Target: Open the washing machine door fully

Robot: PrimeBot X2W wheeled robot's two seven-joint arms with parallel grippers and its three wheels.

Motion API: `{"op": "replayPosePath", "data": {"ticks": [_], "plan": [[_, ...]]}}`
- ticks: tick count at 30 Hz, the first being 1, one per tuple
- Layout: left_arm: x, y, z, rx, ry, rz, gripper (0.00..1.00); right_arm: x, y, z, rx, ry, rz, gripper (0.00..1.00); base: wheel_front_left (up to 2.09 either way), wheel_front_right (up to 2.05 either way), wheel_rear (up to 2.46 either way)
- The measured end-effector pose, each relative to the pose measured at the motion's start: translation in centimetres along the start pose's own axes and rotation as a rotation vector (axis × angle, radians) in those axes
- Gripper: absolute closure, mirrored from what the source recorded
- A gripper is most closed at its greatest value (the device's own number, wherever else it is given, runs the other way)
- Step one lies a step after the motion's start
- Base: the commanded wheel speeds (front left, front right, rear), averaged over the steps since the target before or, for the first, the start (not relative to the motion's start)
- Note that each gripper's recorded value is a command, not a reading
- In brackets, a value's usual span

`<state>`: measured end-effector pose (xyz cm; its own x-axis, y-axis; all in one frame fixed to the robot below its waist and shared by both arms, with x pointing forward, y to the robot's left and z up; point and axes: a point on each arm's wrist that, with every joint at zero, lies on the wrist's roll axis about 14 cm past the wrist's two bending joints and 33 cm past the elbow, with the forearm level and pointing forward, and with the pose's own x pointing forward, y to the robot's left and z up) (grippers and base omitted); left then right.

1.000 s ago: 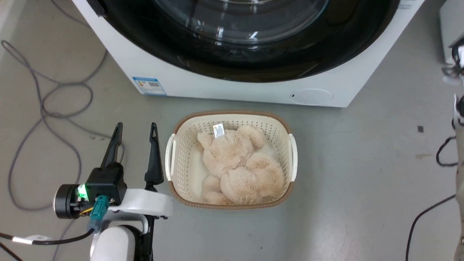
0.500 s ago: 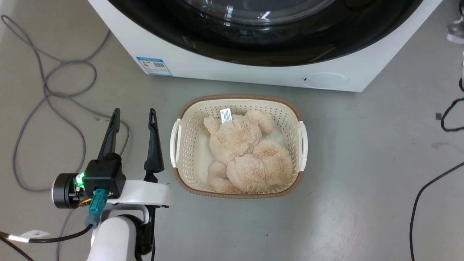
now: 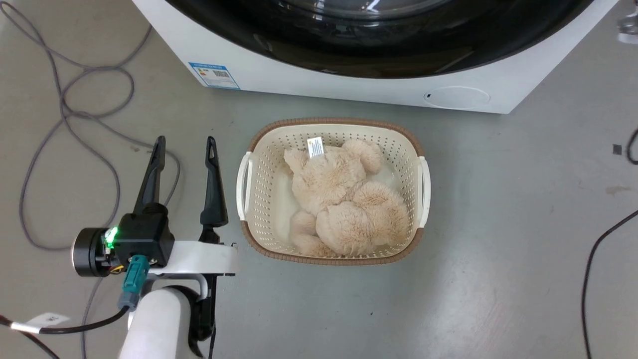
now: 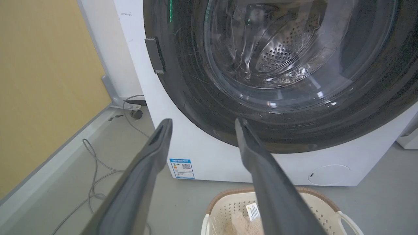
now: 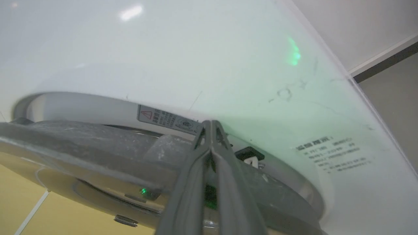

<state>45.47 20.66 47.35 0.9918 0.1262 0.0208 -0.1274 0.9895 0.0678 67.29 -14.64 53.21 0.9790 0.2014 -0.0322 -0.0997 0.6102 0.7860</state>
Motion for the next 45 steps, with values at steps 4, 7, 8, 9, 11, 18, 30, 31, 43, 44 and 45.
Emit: {"op": "replayPosePath", "data": {"ticks": [4,7,8,9,11,18,30,31,43,44,45], "plan": [[0.3,0.2,0.2,0.000,-0.013,0.010,0.00,0.2,-0.6,-0.5,0.027,0.048,-0.004,1.00,0.00,0.00,0.00],[0.2,0.4,0.2,0.002,-0.015,0.018,0.00,0.3,-0.6,-0.7,0.033,0.097,0.001,1.00,0.00,0.00,0.00],[0.2,0.5,0.2,0.004,-0.017,0.024,0.00,0.3,-0.5,-0.9,0.042,0.134,0.003,1.00,0.00,0.00,0.00],[0.2,0.6,0.3,0.004,-0.021,0.025,0.00,0.3,-0.5,-0.9,0.052,0.151,0.005,1.00,0.00,0.00,0.00],[0.1,0.6,0.3,0.004,-0.023,0.025,0.00,0.3,0.0,-1.1,0.068,0.185,0.010,1.00,0.00,0.00,0.00],[0.1,0.5,0.9,0.001,-0.046,0.024,0.00,-0.3,1.0,-1.7,0.105,0.267,0.027,1.00,0.00,0.00,0.00],[-1.0,0.6,2.9,-0.012,-0.087,0.027,0.00,-4.3,2.7,-2.2,0.043,0.364,0.056,1.00,0.00,0.00,0.00],[-1.1,0.6,3.0,-0.011,-0.088,0.025,0.00,-4.8,2.8,-2.3,0.040,0.372,0.057,1.00,0.00,0.00,0.00],[-2.6,0.4,4.2,-0.020,-0.106,0.008,0.00,-9.9,3.4,-5.7,0.028,0.503,0.106,1.00,0.00,0.00,0.00],[-2.7,0.4,4.2,-0.021,-0.108,0.006,0.00,-10.3,3.6,-6.1,0.039,0.517,0.115,1.00,0.00,0.00,0.00],[-2.8,0.4,4.3,-0.021,-0.109,0.006,0.00,-10.8,3.9,-6.4,0.044,0.530,0.126,1.00,0.00,0.00,0.00]]}}
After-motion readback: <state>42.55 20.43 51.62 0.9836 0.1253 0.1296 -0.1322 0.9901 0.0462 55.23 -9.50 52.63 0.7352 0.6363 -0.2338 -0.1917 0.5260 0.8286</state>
